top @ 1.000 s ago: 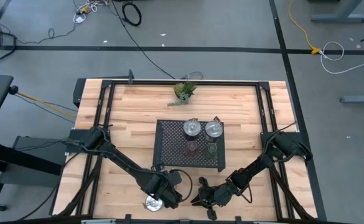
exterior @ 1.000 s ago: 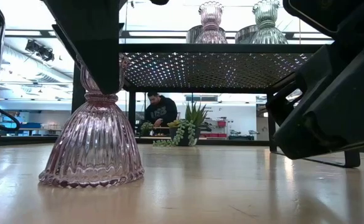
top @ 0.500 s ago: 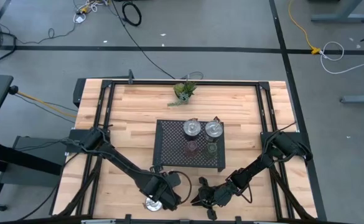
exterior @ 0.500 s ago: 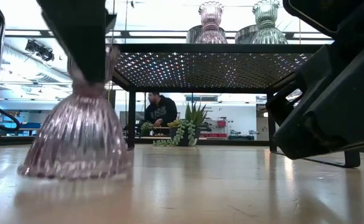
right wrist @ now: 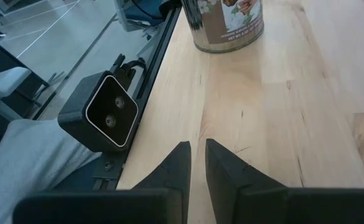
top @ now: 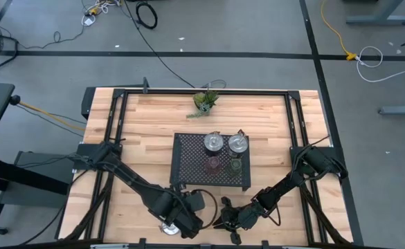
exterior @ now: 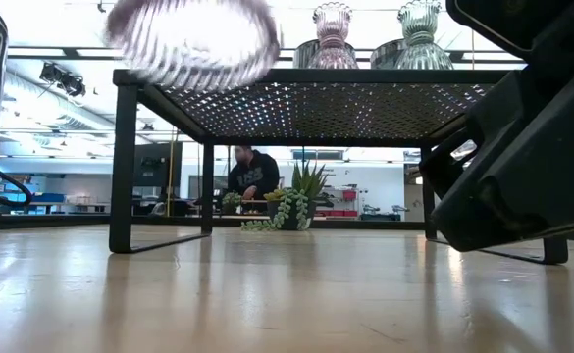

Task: Pick & Place candle stick holders
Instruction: Put the pink glass candle holder on the shelf aligned with the other glass candle holders

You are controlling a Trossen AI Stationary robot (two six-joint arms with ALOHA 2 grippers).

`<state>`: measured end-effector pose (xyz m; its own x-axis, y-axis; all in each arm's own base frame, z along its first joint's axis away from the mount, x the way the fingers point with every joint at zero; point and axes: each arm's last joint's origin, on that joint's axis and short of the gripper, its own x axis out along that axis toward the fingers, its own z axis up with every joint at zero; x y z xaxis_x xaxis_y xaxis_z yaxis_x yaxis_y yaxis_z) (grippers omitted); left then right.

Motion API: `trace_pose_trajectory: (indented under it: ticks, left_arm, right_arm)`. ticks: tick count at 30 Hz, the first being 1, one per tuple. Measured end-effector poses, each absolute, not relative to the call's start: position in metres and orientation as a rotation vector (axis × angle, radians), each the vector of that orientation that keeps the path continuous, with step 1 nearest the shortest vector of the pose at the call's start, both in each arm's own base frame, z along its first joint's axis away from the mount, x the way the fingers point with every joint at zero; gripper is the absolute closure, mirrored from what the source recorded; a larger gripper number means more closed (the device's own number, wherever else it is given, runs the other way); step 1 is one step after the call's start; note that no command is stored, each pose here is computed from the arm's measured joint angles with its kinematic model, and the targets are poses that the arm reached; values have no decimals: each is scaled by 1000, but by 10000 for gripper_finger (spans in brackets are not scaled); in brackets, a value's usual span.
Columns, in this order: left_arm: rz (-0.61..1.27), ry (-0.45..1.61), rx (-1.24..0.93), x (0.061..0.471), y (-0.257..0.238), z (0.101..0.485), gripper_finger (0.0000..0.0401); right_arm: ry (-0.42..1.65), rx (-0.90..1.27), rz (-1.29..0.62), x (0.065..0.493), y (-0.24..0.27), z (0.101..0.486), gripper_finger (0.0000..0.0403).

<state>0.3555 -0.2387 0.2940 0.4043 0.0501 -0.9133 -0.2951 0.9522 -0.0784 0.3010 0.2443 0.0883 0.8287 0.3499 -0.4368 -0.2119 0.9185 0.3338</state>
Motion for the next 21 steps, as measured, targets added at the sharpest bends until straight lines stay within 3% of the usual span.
trace_pose_trajectory:
  ticks: [10,21]
  left_arm:
    - [282,1079,-189,335,-220,365,227]
    - [374,1069,-138,343,-176,375,227]
  right_arm:
    - [514,278,302,301,244,88,356]
    - [514,279,302,301,244,88,356]
